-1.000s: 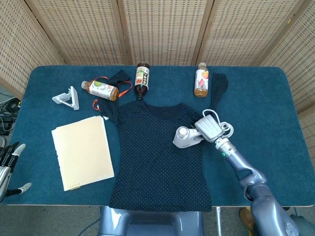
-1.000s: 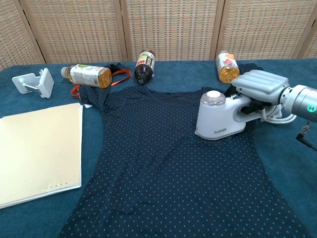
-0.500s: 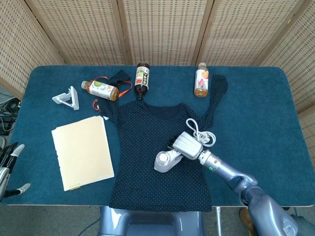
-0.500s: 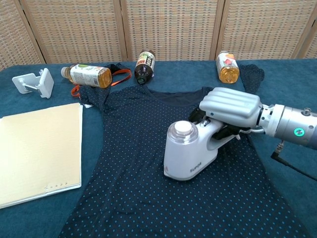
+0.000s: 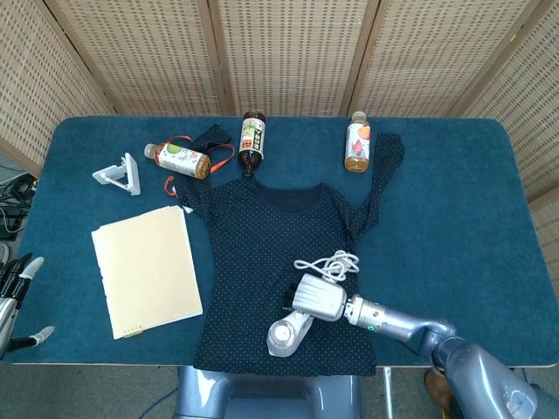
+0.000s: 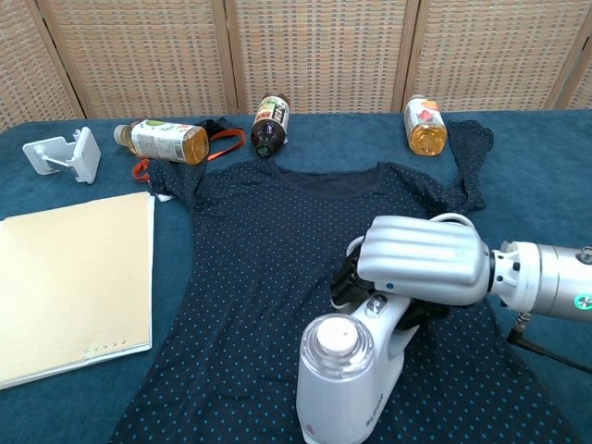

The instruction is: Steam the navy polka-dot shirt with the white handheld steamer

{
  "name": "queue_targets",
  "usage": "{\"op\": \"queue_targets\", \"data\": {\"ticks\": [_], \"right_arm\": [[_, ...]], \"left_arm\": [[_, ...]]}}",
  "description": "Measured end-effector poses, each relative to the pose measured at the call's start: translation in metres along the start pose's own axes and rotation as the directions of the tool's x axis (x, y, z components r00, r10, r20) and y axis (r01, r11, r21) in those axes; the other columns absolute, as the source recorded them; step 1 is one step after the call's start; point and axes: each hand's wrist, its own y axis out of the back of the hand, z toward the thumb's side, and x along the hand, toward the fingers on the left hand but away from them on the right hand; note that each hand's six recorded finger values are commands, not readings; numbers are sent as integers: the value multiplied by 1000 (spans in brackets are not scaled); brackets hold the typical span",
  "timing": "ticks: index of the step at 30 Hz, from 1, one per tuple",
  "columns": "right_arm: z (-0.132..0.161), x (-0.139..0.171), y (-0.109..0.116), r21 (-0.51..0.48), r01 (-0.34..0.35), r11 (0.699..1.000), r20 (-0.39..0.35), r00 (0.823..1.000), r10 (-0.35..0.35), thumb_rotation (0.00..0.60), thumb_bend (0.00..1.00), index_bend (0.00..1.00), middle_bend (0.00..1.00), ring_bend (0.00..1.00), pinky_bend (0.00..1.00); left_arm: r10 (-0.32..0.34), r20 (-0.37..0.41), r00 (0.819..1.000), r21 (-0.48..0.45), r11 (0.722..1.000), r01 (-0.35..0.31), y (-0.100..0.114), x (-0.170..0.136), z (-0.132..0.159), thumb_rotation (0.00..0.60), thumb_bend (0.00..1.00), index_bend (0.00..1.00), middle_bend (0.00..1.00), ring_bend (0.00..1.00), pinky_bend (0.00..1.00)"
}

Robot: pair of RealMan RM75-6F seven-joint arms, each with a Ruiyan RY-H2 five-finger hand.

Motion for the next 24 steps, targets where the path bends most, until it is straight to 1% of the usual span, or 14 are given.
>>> {"op": "queue_targets", "data": {"ticks": [2,7,11,14,17,20,21,23,24], "right_arm": [[-1,1,-2,10,-12,1000,2,1000,12,600,1000,757,667,778,1000],[-19,7,-6,30,-37,999,65,997,35,600,1000,758,667,778,1000],[-41,14,-7,46,-57,997,148,988,49,600,1000,757,667,778,1000],[-60,22,-7,50,-71,996,223,973,58,600,1000,757,667,778,1000],[-80,30,-7,51,-82,995,301,951,63,600,1000,757,667,778,1000],[-97,37,-5,44,-78,996,380,923,56,600,1000,757,667,778,1000],[-103,39,-5,42,-74,996,409,911,51,600,1000,757,667,778,1000],[-111,41,-4,39,-67,997,449,892,42,600,1000,758,667,779,1000],[-116,41,-4,35,-59,998,475,879,36,600,1000,757,667,779,1000]], "left_arm": [[1,-1,1000,-1,1000,-1,0,0,0,600,0,0,0,0,0],[2,0,1000,-1,1000,-2,0,-1,0,600,0,0,0,0,0],[1,5,1000,0,1000,-1,0,-1,2,600,0,0,0,0,0],[1,6,1000,1,1000,-1,0,-1,3,600,0,0,0,0,0],[-1,7,1000,2,1000,1,-1,0,4,600,0,0,0,0,0],[-2,8,1000,2,1000,2,-1,0,5,600,0,0,0,0,0],[-2,8,1000,2,1000,2,-1,0,6,600,0,0,0,0,0],[-3,9,1000,3,1000,3,-2,0,6,600,0,0,0,0,0],[-4,9,1000,3,1000,4,-2,0,7,600,0,0,0,0,0]]}}
